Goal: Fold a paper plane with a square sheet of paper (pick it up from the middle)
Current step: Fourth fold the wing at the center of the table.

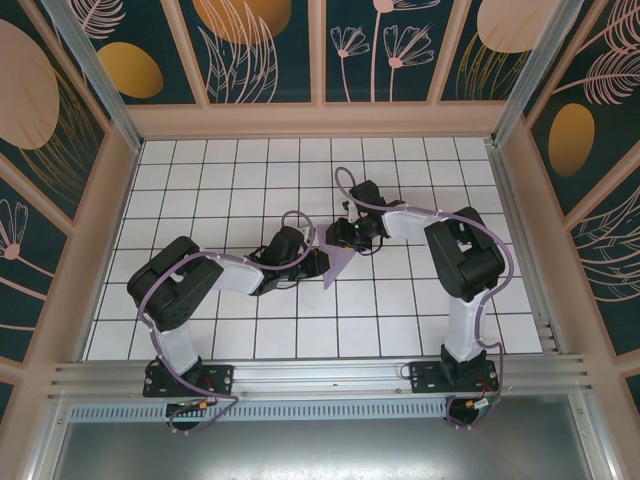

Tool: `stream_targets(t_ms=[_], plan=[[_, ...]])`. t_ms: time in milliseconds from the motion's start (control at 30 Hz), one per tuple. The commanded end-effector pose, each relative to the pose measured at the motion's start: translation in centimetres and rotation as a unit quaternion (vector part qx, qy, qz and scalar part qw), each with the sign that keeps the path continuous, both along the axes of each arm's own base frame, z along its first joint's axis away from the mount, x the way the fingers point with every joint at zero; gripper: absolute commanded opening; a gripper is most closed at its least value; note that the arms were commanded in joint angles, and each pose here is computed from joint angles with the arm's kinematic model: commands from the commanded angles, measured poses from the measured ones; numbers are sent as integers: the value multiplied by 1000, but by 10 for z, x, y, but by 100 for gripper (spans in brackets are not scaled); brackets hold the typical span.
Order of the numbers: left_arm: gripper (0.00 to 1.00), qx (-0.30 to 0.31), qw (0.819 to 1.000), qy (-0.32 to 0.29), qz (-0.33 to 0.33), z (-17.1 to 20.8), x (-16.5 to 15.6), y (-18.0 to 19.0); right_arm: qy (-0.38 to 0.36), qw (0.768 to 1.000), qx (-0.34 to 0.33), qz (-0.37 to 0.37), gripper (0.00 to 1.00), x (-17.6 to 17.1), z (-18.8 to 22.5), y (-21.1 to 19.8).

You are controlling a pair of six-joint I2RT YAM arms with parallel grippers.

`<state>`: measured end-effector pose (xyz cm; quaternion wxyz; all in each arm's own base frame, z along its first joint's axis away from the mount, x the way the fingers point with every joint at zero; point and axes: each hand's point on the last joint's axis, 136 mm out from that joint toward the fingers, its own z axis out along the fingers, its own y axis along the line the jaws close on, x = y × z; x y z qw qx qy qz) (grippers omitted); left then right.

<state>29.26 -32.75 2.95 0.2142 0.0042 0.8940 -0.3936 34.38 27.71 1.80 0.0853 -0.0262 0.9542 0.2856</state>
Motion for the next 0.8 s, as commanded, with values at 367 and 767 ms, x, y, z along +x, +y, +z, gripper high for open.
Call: stream_targets(t_ms=[367, 767], plan=[[12, 30, 999, 16, 19, -14, 4, 8, 65, 996, -67, 6, 50, -39, -64, -29], [12, 28, 999, 19, 18, -14, 2, 7, 63, 996, -64, 16, 40, -44, -65, -32]])
